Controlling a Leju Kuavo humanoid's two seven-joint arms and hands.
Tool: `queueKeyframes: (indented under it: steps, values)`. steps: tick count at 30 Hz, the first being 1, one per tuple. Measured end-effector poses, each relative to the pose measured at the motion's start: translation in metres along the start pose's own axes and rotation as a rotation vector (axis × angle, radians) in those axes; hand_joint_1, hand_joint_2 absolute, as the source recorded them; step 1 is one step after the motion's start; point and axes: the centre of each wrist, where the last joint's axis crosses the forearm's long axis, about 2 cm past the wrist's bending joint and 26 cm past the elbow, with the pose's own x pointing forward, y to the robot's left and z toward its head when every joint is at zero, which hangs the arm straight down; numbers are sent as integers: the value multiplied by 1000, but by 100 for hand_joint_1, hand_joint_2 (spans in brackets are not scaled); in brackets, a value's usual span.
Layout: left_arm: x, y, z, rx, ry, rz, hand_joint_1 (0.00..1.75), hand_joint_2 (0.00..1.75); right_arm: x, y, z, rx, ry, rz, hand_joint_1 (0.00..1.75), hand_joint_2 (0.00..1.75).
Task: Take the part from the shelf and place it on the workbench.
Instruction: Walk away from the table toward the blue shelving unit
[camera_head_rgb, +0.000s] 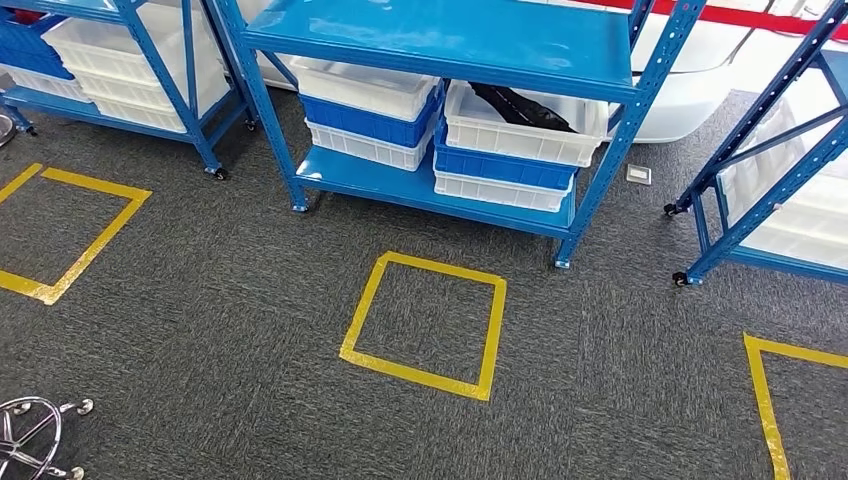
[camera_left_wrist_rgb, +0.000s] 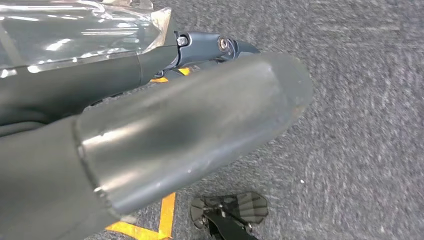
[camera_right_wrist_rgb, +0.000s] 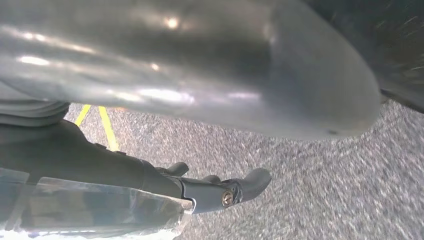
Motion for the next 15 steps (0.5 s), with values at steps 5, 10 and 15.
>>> queueKeyframes:
  steps: [5,10,15]
  values:
    - [0,-1,1,-2,2,1,0,0,-5,0,0,2,8,4,0,0]
    - [1,-1,0,-1,0,1,0,0,-4,-2,-1,2,7,7,0,0]
    - [2,-1,-1,0,-6,2,0,0,-4,-4,-1,0,6,12,0,0]
